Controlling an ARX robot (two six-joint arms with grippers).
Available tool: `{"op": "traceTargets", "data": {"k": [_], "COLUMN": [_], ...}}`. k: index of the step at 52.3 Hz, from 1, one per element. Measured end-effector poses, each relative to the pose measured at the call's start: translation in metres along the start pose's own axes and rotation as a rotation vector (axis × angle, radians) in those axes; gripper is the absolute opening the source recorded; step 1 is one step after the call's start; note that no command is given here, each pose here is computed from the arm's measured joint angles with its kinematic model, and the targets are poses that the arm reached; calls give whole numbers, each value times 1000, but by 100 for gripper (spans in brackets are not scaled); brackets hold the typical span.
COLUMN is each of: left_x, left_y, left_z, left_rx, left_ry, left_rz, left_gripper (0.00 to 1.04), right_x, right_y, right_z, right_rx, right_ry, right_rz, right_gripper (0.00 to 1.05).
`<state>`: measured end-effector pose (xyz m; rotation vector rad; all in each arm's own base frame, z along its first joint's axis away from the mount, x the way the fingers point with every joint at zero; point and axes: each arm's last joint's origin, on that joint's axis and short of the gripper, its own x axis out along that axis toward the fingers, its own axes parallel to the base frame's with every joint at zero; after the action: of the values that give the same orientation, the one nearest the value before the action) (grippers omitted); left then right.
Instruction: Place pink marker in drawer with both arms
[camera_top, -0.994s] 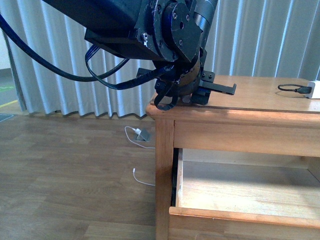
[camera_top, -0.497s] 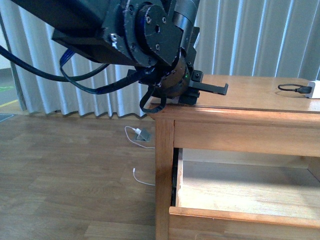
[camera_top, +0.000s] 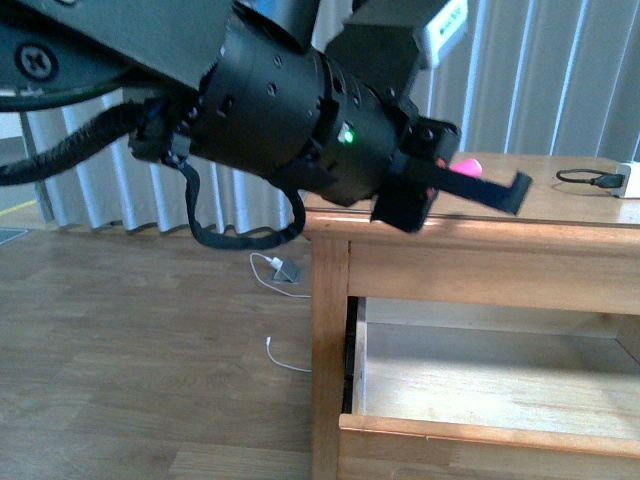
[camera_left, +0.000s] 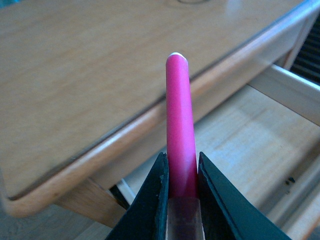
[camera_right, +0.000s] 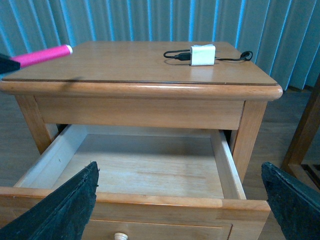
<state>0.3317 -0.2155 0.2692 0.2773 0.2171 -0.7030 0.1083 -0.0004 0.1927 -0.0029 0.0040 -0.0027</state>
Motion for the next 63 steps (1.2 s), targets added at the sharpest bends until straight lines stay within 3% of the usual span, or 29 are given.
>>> {"op": "traceTargets", "data": {"k": [7, 20, 45, 51, 63], "left_x": [13, 62, 118, 118, 103], "left_y": [-16, -31, -54, -54, -49], "left_z": [-18, -53, -81, -82, -79], "left_rx": [37, 37, 40, 39, 66], "left_ry": [62, 179, 253, 246, 228], "left_rz": [-68, -71, -51, -38, 31], "left_gripper": [15, 15, 14, 37, 69], "right_x": [0, 0, 0, 0, 0], "right_y": [0, 0, 0, 0, 0], "right_z": [0, 0, 0, 0, 0], "right_rx": [0, 0, 0, 0, 0], "right_ry": [0, 0, 0, 0, 0], "right_rz": [0, 0, 0, 0, 0], "right_gripper": [96, 96, 96, 96, 96]}}
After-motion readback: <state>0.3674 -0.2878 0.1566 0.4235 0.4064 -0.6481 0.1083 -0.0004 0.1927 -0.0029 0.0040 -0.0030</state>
